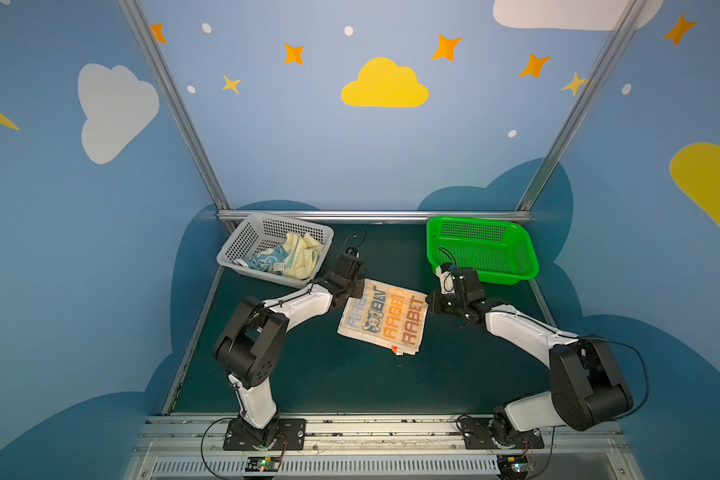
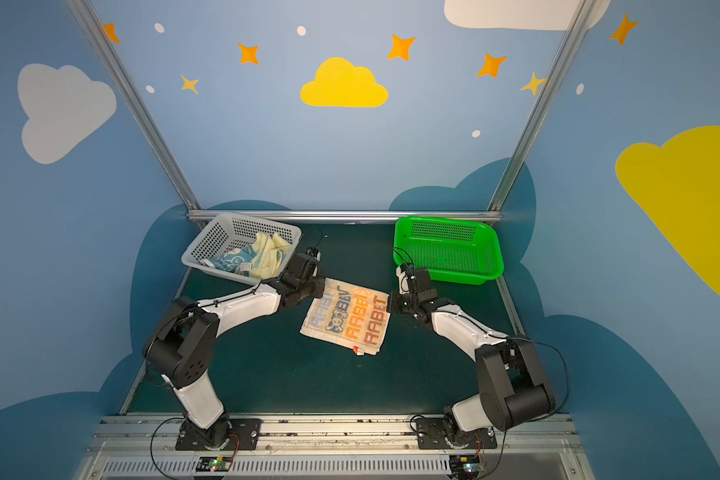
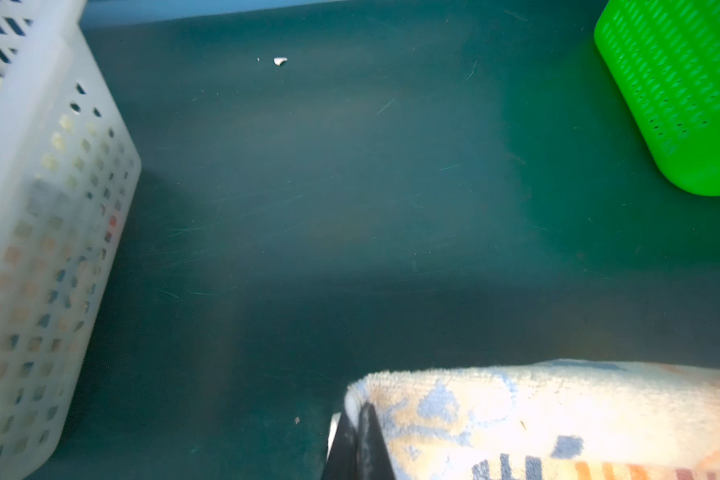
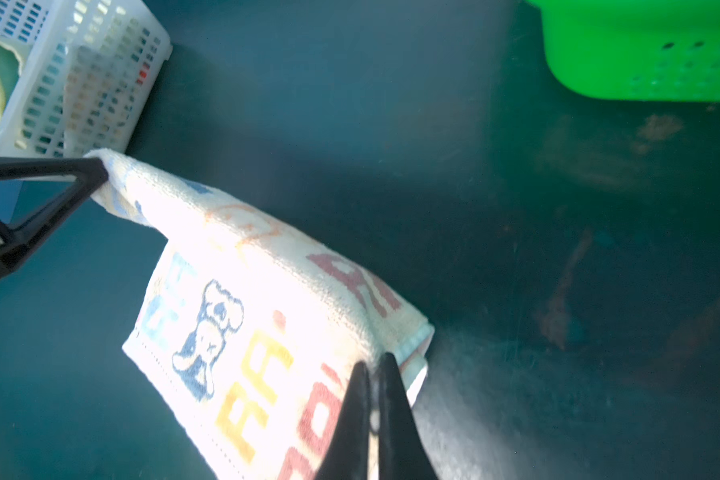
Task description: Fold and stack the towels
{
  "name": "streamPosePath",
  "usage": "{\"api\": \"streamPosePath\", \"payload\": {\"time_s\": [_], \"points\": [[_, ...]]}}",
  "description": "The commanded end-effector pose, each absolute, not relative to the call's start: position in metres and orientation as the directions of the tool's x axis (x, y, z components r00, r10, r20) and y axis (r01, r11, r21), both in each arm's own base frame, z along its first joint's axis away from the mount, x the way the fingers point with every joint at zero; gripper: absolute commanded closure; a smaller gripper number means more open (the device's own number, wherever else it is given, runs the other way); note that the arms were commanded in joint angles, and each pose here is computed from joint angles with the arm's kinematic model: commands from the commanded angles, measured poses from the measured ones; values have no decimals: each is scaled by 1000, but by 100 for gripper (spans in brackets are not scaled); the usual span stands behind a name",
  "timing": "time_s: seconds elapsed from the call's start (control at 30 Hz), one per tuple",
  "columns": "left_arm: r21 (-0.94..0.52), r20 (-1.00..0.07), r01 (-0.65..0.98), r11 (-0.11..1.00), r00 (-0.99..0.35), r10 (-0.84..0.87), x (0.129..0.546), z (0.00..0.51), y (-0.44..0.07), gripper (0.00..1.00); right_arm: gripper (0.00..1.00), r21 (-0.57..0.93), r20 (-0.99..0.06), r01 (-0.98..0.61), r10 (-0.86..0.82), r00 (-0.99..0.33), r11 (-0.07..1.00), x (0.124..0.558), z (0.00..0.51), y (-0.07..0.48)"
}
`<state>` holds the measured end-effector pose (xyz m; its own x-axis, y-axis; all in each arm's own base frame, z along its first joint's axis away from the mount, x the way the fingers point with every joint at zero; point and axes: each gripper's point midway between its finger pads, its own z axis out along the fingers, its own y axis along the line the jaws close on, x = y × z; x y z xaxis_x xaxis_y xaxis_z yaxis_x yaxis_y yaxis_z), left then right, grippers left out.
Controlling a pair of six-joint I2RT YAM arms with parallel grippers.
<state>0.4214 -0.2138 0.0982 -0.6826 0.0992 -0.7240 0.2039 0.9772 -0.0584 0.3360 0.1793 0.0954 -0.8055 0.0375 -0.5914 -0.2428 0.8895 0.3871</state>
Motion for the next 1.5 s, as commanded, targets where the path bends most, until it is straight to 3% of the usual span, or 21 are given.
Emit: {"api": "streamPosePath", "payload": {"time_s": [0.0, 0.37, 0.73, 1.13, 1.23, 1.47], "points": [[-18, -765, 159, 987, -638, 89, 414, 112, -206, 96, 100, 363, -578, -257, 0, -816, 896, 315, 91, 177], [77, -779, 108, 991, -613, 128, 371, 113, -193, 96, 100, 332, -543, -308, -86, -835, 891, 263, 84, 183], [61, -763, 67, 996, -641, 90, 344, 95, -178, 96, 100, 324, -486, -320, -134, -863, 890, 222, 62, 182], [109, -735, 59, 992, -667, 121, 320, 68, -178, 91, 100, 318, -451, -332, -166, -877, 888, 210, 47, 190], [141, -737, 60, 988, -660, 145, 315, 64, -178, 87, 95, 306, -475, -350, -176, -862, 885, 212, 55, 191], [188, -738, 43, 981, -653, 170, 297, 56, -168, 76, 74, 296, -526, -393, -195, -828, 871, 222, 77, 200]]}}
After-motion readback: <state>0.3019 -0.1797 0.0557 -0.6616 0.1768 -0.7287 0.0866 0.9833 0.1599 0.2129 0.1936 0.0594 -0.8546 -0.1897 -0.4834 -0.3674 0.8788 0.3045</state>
